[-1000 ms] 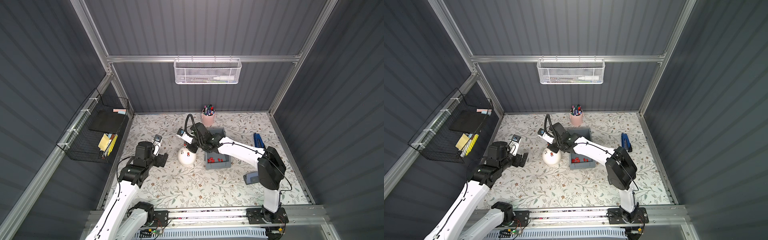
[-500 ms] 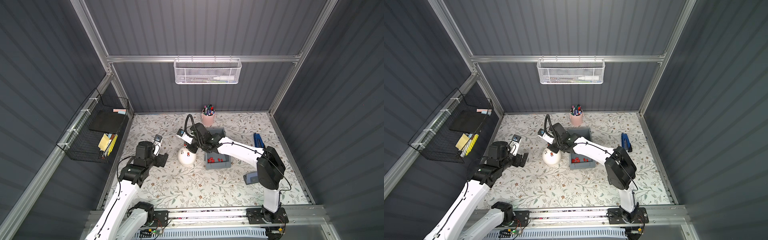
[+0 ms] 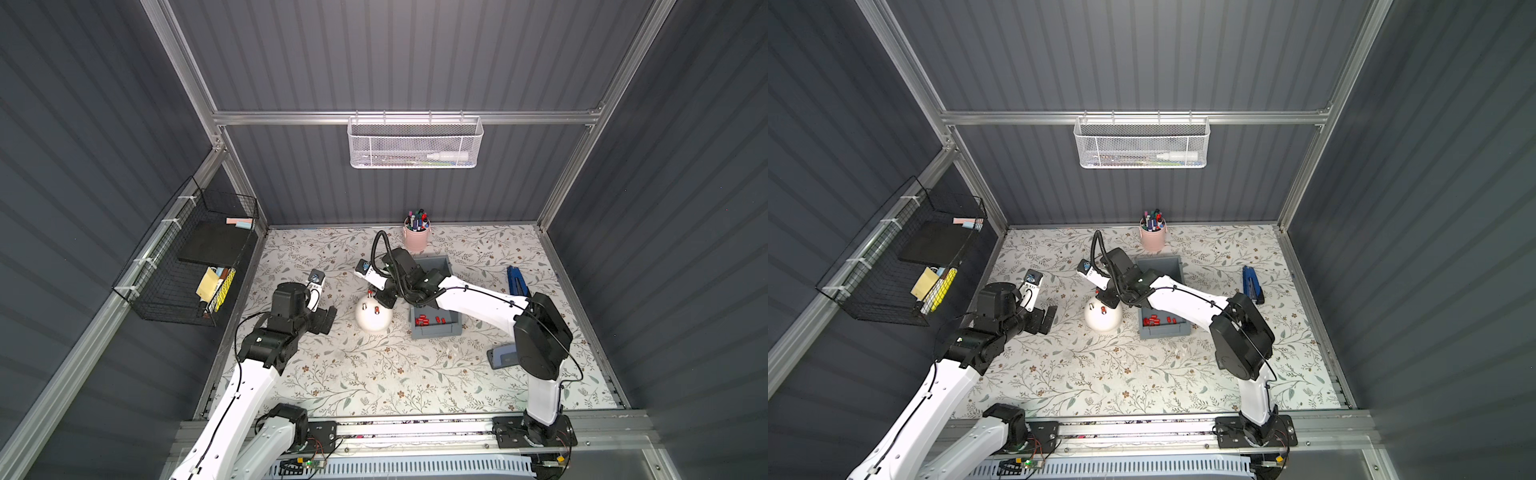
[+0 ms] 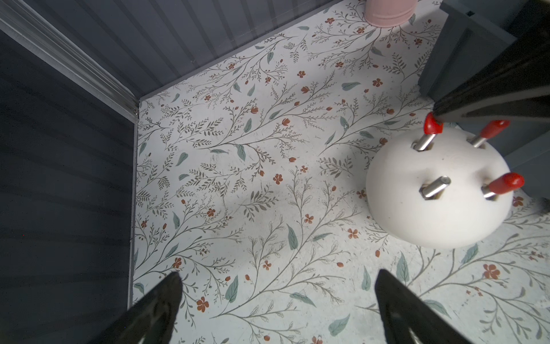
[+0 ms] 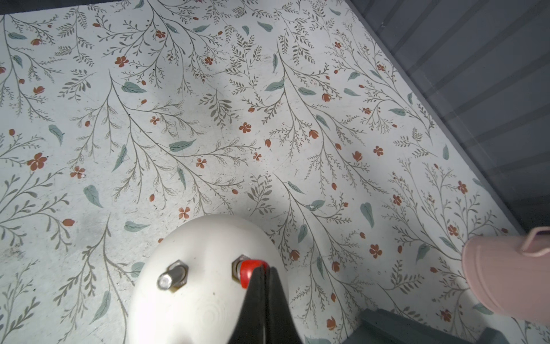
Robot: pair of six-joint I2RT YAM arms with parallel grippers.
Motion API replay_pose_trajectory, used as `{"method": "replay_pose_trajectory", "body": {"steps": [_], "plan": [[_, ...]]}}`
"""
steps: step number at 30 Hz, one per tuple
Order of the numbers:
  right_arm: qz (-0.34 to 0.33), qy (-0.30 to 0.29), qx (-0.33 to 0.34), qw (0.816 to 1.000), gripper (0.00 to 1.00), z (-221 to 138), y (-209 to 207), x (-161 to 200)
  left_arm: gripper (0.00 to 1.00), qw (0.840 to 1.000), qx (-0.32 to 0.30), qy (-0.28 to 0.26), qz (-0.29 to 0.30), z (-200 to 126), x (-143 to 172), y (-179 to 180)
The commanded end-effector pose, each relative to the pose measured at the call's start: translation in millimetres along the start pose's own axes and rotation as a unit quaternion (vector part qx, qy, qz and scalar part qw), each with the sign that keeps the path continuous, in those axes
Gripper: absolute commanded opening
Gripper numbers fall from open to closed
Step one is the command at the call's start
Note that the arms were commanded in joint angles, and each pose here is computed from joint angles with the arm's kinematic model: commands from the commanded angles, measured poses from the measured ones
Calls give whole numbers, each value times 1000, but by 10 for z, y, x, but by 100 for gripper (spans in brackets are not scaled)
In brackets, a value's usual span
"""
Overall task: Cover the protruding screws with screw protection sleeves
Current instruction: Attach the screw protection sleeve to the screw.
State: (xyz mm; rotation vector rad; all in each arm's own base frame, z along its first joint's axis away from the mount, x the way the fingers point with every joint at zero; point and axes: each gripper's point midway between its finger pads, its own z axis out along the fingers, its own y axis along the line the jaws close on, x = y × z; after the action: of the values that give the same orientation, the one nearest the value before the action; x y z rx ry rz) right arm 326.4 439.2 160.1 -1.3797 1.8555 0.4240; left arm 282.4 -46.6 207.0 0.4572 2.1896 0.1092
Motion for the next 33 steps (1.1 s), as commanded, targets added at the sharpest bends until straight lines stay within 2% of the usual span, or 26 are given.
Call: {"method": "replay_pose_trajectory", "body": {"steps": [1,24,33], "plan": [[-3,9,-25,1000,3,-39,124,67,99,1000,8,12,-9,11,68,-32],[-1,-17,26,1000,2,-129,-30,-30,99,1000,15,14,-13,26,72,-57],[-2,-10,26,1000,3,-60,-28,-11,99,1000,17,15,-13,31,72,-65]]}}
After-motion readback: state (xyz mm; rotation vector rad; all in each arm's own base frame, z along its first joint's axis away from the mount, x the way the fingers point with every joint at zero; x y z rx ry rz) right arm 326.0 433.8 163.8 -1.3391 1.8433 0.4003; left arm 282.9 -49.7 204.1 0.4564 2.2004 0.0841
